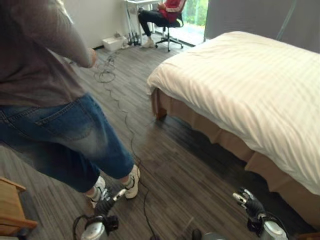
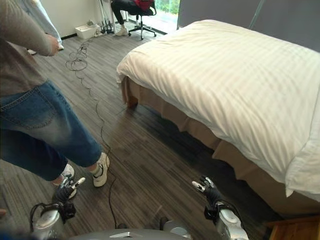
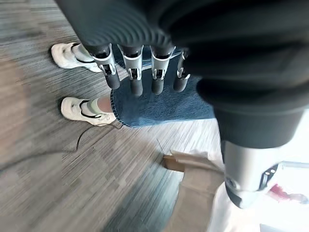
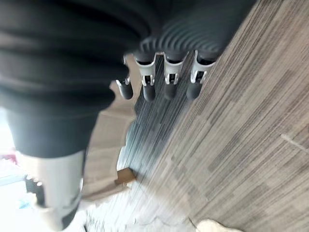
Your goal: Making the bed.
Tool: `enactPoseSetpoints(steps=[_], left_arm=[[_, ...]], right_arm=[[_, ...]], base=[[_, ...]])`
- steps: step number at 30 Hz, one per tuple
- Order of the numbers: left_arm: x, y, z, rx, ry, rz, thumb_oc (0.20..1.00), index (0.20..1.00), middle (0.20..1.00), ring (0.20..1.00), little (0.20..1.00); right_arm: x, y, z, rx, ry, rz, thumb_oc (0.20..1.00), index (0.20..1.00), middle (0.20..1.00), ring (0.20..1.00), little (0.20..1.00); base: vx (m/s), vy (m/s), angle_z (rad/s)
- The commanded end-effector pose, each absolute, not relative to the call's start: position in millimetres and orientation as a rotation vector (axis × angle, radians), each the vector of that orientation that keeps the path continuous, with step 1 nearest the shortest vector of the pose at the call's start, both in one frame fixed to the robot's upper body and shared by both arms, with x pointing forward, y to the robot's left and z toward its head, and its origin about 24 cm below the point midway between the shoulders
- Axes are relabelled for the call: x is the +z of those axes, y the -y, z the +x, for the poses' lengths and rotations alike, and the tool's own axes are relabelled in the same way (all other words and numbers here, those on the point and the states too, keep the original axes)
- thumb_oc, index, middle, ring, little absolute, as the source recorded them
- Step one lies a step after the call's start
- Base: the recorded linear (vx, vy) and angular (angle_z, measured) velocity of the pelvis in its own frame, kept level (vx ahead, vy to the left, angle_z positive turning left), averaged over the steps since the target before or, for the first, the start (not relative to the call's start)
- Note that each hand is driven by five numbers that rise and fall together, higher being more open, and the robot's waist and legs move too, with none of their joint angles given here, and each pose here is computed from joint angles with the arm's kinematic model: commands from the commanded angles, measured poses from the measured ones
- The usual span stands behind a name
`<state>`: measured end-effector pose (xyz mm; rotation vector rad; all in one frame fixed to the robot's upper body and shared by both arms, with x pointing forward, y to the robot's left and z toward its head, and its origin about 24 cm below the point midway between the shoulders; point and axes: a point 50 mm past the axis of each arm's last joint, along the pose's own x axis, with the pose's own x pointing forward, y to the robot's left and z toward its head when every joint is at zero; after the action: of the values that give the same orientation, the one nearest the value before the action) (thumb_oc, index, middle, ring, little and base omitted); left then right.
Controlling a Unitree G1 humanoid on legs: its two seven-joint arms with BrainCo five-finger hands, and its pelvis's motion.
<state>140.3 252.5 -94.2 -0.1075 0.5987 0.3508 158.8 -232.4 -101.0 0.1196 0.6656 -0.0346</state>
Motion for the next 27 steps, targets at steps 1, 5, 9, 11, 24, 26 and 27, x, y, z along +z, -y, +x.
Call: enactPoseSetpoints(steps=[1,5,9,11,24,26,27], left_arm=[[-73,-252,163,0.31,-0.458,-0.128,1.0,1.0,1.0,1.0,1.0],[-84,-223,160,0.217,-0.509,-0.214,1.0,1.0,1.0,1.0,1.0],[-83,-222,163,0.205,-0.502,-0.209,1.0,1.0,1.0,1.0,1.0],[-81,-224,164,0.205,-0.498,-0.192,1.0,1.0,1.0,1.0,1.0],[-80,-236,163,0.231,-0.502,-0.137,1.0,1.0,1.0,1.0,1.0],[-81,-234,160,0.226,-0.509,-0.142,1.0,1.0,1.0,1.0,1.0],[-81,-233,159,0.223,-0.512,-0.149,1.0,1.0,1.0,1.0,1.0]], right_arm=[[-81,233,182,-0.004,-0.542,0.11,1.0,1.0,1.0,1.0,1.0],[-91,222,175,0.009,-0.586,0.143,1.0,1.0,1.0,1.0,1.0],[-92,213,176,0.037,-0.588,0.146,1.0,1.0,1.0,1.0,1.0],[-91,207,178,0.07,-0.582,0.141,1.0,1.0,1.0,1.0,1.0],[-92,202,175,0.118,-0.602,0.105,1.0,1.0,1.0,1.0,1.0],[-93,199,174,0.128,-0.607,0.11,1.0,1.0,1.0,1.0,1.0],[-93,198,173,0.132,-0.604,0.113,1.0,1.0,1.0,1.0,1.0]], base=[[0.03,-0.037,-0.13],[0.02,-0.026,-0.04],[0.0,0.0,0.0],[-0.03,0.04,0.01],[-0.01,0.047,-0.04],[0.02,0.029,-0.04],[0.0,0.0,0.0]])
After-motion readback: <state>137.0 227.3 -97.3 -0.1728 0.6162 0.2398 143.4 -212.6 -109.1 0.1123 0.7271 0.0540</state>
